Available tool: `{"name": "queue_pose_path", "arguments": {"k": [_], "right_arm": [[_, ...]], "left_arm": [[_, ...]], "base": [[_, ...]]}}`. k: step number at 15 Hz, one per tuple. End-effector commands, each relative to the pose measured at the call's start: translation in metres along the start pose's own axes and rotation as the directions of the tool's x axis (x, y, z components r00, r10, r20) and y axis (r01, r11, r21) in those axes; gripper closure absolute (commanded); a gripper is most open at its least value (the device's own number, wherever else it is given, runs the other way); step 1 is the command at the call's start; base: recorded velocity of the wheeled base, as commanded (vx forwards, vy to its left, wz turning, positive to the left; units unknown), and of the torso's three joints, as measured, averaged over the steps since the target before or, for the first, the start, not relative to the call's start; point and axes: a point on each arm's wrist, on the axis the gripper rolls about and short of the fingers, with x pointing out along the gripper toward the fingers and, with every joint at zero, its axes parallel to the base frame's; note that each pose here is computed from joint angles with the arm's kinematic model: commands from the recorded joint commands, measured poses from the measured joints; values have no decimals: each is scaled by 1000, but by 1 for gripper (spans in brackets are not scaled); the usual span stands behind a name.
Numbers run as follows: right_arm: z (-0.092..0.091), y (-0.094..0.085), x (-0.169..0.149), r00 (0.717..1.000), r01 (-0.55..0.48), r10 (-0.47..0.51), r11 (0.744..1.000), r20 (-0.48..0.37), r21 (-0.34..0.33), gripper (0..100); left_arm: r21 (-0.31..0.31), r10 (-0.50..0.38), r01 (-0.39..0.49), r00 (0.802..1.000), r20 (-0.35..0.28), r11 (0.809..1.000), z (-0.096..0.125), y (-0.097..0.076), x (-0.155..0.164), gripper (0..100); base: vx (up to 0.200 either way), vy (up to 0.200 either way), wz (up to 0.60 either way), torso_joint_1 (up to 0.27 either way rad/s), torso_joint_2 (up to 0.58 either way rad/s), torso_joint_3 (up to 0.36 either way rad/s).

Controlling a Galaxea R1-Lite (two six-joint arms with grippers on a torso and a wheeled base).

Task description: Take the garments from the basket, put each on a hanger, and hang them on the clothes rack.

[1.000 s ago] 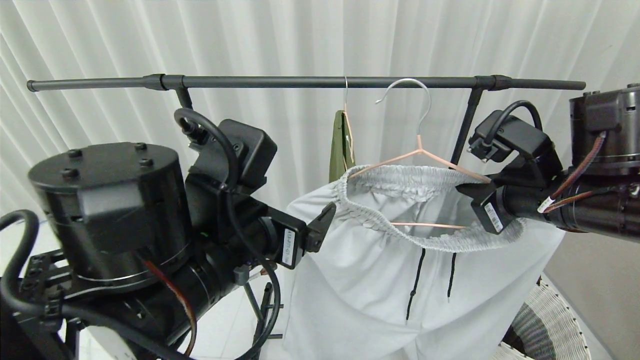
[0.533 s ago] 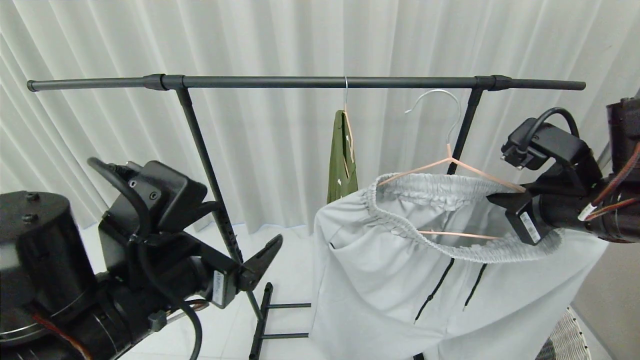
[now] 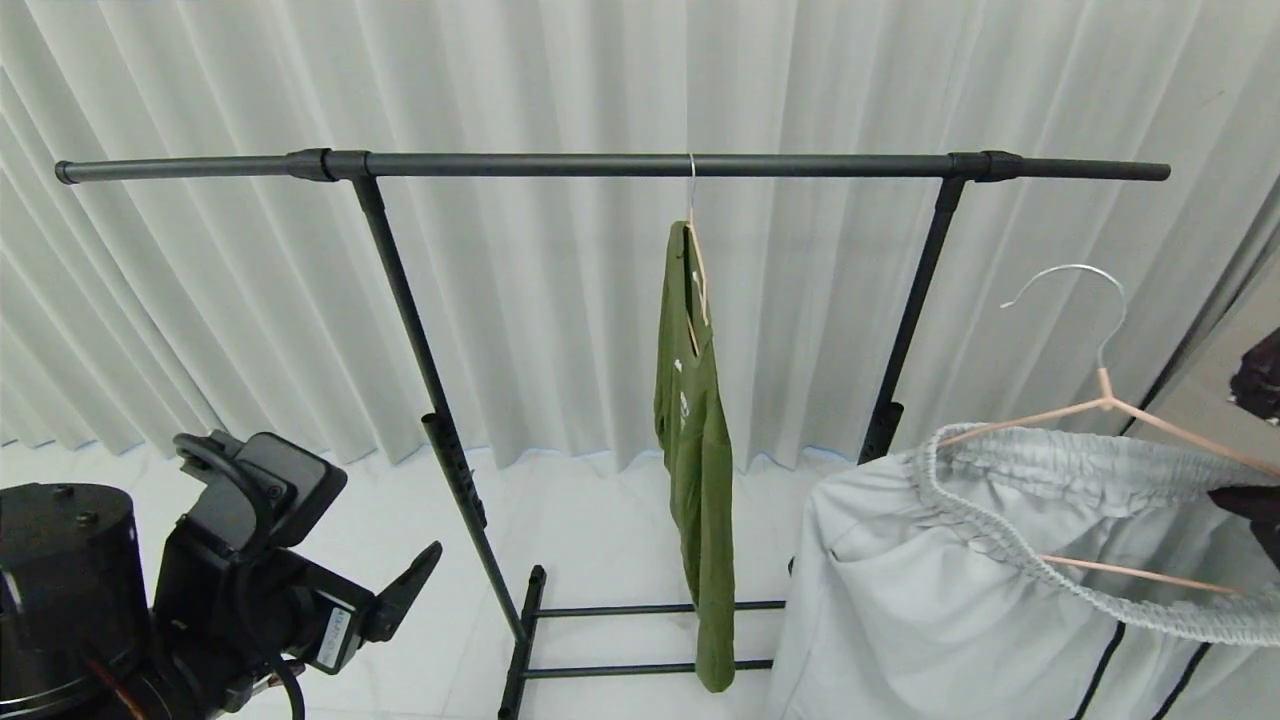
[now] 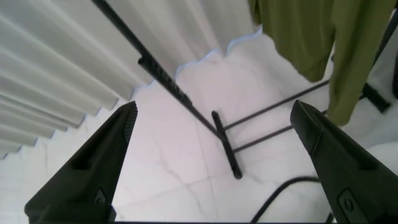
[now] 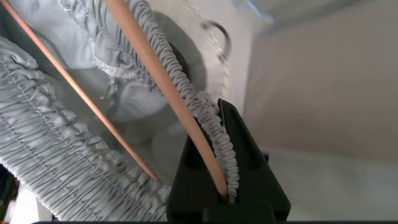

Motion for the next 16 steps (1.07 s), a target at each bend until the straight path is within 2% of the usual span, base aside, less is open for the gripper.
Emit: {"name": "queue_pose_path", "arguments": {"k": [1, 3, 6, 9, 13, 16], "right_arm": [[-12, -15, -10, 994, 103, -100, 992, -42, 70, 100], [-14, -22, -6, 988, 145, -136, 983, -78, 112, 100], [-6, -25, 4, 988, 147, -127, 954, -92, 261, 100], [-1, -27, 3, 988, 153, -135, 934, -76, 322, 100], [6, -19, 13, 992, 124, -104, 904, -71, 410, 100], [17, -12, 31, 981, 193, -173, 893, -88, 406, 100]], "left_arm": [[4, 9, -9, 1000, -20, 1000, -5, 0, 0, 0], [2, 28, -28, 999, -25, 1000, -6, 0, -1, 0], [-4, 49, -50, 998, -35, 999, -7, 4, 0, 0], [-8, 102, -103, 993, -61, 995, -9, 12, 3, 0], [-12, 129, -130, 990, -55, 991, -6, 15, 3, 0], [-12, 135, -136, 989, -56, 991, -5, 15, 3, 0]], "base": [[0, 0, 0, 0, 0, 0], [0, 0, 0, 0, 0, 0], [0, 0, 0, 0, 0, 0], [0, 0, 0, 0, 0, 0], [0, 0, 0, 0, 0, 0], [0, 0, 0, 0, 0, 0]]}}
